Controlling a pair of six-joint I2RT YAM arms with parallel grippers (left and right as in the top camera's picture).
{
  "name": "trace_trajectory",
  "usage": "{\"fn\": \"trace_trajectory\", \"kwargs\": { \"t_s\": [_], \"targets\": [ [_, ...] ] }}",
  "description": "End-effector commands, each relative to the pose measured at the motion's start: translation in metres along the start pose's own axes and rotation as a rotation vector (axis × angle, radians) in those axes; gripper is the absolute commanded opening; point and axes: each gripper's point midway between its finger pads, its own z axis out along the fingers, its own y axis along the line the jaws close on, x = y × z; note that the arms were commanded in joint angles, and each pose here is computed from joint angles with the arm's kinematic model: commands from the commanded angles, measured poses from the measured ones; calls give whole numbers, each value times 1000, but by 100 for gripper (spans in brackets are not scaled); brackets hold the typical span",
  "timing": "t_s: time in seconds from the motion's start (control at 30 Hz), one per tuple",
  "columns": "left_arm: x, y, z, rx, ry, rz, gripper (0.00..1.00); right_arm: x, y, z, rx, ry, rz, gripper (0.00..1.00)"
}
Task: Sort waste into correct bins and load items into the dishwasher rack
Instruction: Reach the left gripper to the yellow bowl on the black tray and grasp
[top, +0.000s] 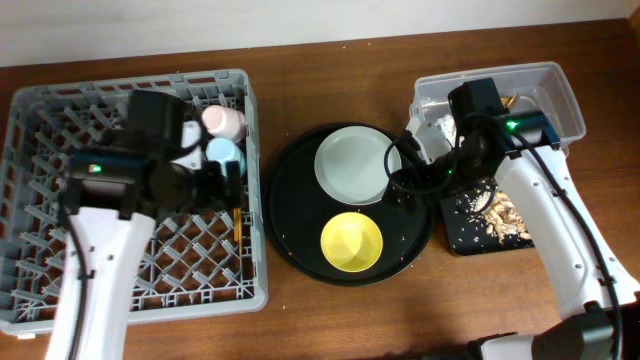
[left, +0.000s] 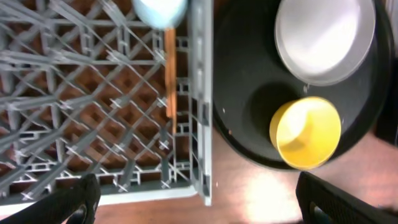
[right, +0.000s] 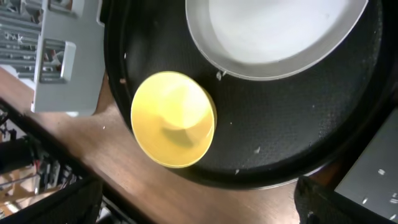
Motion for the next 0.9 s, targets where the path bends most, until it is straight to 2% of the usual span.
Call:
{"fn": "trace_trajectory", "kwargs": {
  "t_s": [0.0,0.17,0.4,0.53,0.6,0.67,0.73,0.87],
  "targets": [
    [23,-33,18,55,73,110,99,-13,-18,-7,69,-53,14,99],
    [46,-108,43,156,42,351,99,-22,-89,-67,177,-220,290,99],
    [97,-226,73,340,-26,645,96,39,-191,-131,339,-335,635,99],
    [121,-249,101,318,9,722,85,58,-209,-145,365,-363,712,99],
    [127,-247,129,232,31,747,79,63,-214,-149,373,-371,734,99],
    [129,-240,155,157,55,756,63,63,-214,-149,372,-371,734,99],
    [129,-236,174,113,73,759,50,63,-213,-149,372,-371,732,99],
    [137,-233,211,67,121,715,45,63,-213,-149,372,-371,733,99]
  ]
}}
